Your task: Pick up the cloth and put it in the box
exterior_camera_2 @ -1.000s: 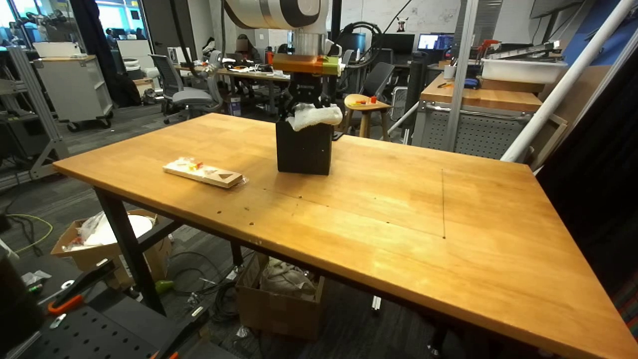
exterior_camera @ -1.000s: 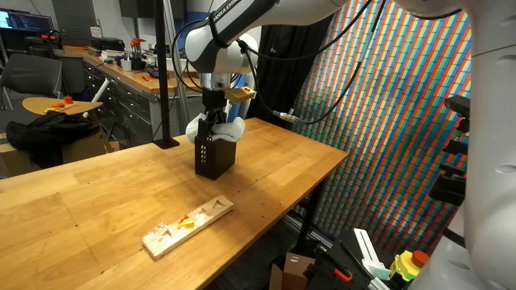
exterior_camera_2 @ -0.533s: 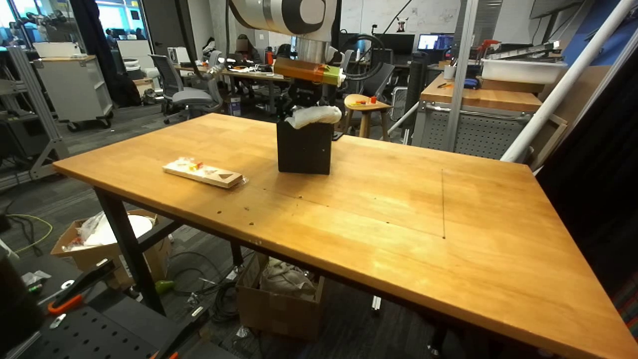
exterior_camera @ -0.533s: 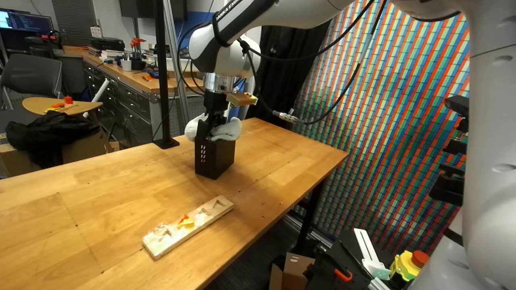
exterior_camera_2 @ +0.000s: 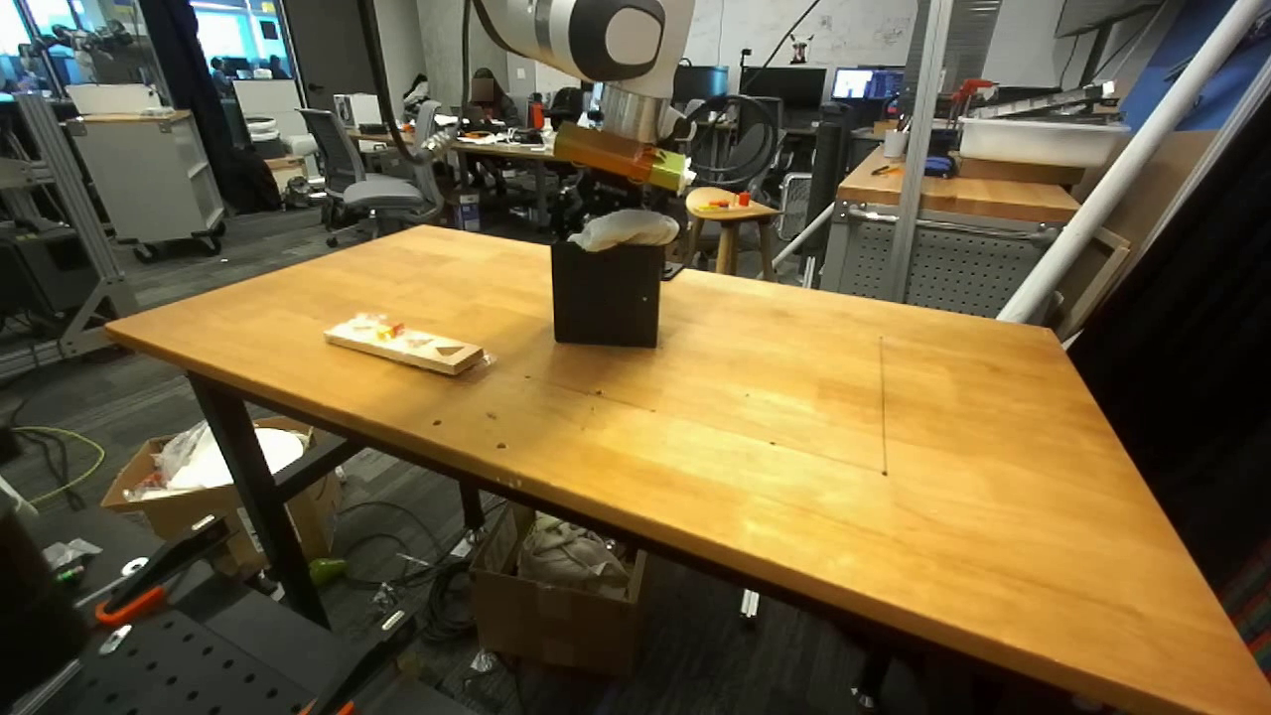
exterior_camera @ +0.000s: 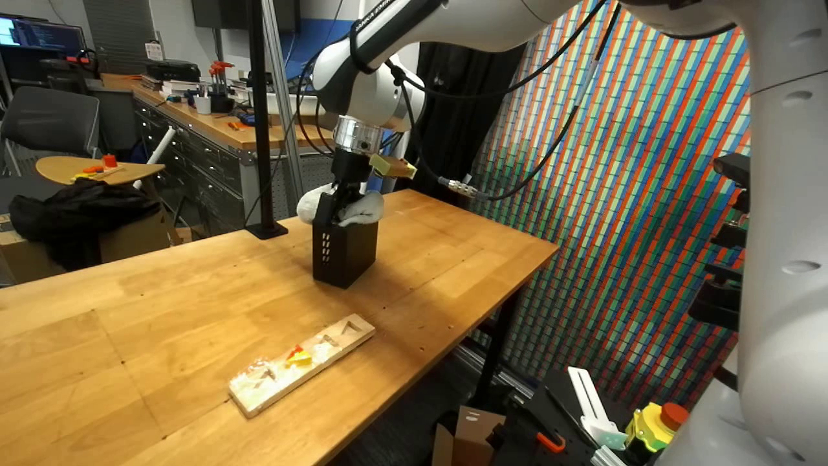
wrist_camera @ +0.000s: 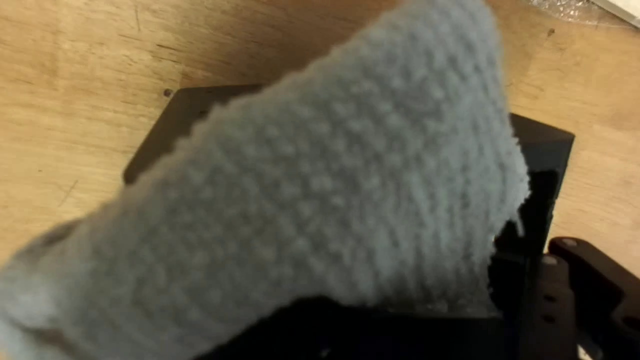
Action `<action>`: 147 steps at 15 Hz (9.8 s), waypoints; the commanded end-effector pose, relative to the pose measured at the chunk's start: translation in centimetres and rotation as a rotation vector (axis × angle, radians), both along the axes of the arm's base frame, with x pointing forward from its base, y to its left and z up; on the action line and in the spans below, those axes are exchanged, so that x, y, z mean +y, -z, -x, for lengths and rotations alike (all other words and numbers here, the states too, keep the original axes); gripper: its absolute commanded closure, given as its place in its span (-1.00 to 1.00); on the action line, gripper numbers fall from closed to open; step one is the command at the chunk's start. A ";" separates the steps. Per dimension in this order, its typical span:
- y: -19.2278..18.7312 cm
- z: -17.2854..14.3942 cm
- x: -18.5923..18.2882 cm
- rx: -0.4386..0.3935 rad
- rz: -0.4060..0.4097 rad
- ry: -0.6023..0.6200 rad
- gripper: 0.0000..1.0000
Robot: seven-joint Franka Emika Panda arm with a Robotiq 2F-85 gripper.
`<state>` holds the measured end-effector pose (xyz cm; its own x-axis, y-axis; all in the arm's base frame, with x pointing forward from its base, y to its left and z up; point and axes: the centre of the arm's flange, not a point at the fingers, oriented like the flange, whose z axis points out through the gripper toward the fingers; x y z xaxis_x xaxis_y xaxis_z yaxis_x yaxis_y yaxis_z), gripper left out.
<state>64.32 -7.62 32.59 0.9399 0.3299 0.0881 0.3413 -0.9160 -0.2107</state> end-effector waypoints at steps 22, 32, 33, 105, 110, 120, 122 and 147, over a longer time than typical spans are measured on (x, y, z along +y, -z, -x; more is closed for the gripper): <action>-6.6 1.5 0.2 -0.083 0.163 -0.089 0.33; -9.6 6.3 0.0 -0.120 0.205 -0.066 0.51; -10.2 6.7 -0.1 -0.124 0.218 -0.068 0.49; -14.7 -4.1 4.4 -0.090 0.404 -0.285 0.94; -14.2 -5.9 5.4 -0.112 0.380 -0.292 0.93; -9.0 -5.6 3.8 -0.071 0.341 -0.266 0.94; -8.6 -5.0 3.2 -0.065 0.337 -0.252 0.94; -6.4 -0.5 1.5 -0.101 0.273 -0.151 0.94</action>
